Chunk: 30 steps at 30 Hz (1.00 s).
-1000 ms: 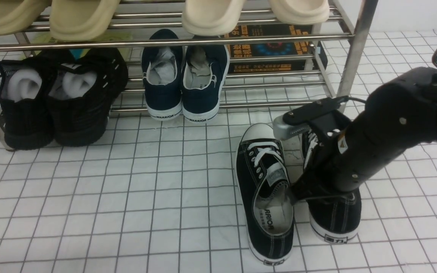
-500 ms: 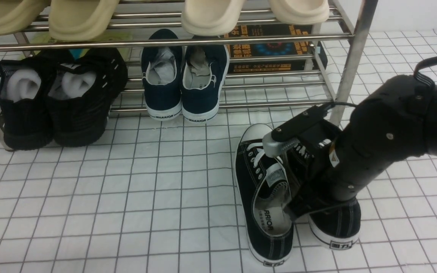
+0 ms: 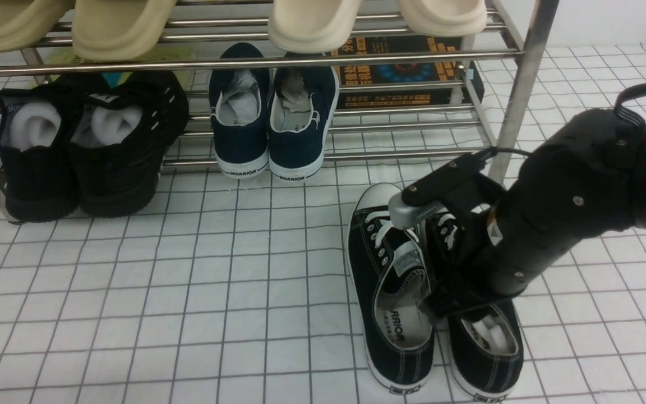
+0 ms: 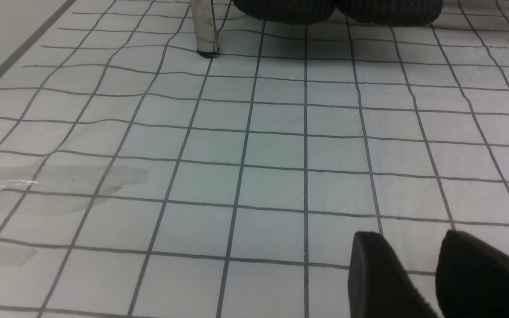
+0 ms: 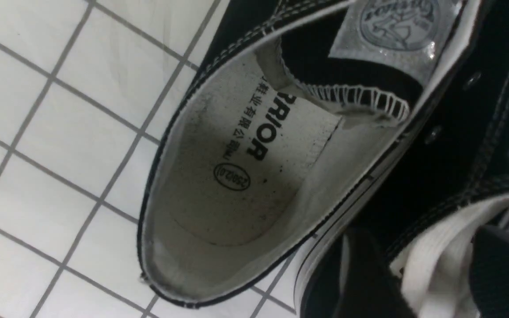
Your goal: Take the shoes off the shelf with your hand from the white checkered tablecloth.
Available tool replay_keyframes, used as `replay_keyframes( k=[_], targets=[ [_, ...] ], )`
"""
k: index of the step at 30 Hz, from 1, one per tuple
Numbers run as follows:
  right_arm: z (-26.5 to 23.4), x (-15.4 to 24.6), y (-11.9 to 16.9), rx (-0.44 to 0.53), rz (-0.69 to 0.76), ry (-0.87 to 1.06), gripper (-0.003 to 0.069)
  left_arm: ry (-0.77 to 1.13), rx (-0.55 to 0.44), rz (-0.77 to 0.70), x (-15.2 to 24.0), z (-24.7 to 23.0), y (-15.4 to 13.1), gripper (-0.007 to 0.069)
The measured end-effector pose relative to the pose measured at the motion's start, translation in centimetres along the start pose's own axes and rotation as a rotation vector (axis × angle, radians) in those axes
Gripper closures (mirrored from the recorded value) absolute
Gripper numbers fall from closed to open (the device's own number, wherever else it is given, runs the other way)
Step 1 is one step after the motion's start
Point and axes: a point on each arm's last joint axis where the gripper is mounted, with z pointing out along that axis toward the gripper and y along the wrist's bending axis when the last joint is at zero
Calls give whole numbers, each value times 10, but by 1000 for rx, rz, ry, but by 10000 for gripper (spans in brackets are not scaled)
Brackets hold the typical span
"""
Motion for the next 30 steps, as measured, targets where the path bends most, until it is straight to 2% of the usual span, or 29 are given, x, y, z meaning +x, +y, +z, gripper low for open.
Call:
replay_keyframes(
  k=[3, 6, 8, 13, 15, 16, 17, 19, 24, 28, 30],
  targets=[
    [-14, -1, 0, 1, 7, 19, 200, 0, 0, 0, 0, 0, 0, 385],
    [-33, -1, 0, 3, 18, 19, 208, 0, 0, 0, 0, 0, 0, 385],
    [-55, 3, -2, 11, 17, 10, 244, 0, 0, 0, 0, 0, 0, 385],
    [-118, 44, -9, 22, 23, -4, 510, 0, 0, 0, 0, 0, 0, 385],
    [-137, 64, -11, 11, 40, -50, 605, 0, 0, 0, 0, 0, 0, 385],
    [-139, 70, -11, 9, 44, -55, 623, 0, 0, 0, 0, 0, 0, 385],
    [-151, 89, -13, 1, 53, -107, 659, 0, 0, 0, 0, 0, 0, 385],
    [-157, 109, -16, -8, 57, -172, 673, 0, 0, 0, 0, 0, 0, 385],
    [-165, 177, -22, -79, 56, -630, 674, 0, 0, 0, 0, 0, 0, 385],
    [-143, 202, -24, -113, 51, -871, 674, 0, 0, 0, 0, 0, 0, 385],
    [-132, 205, -24, -116, 46, -914, 673, 0, 0, 0, 0, 0, 0, 385]
  ],
)
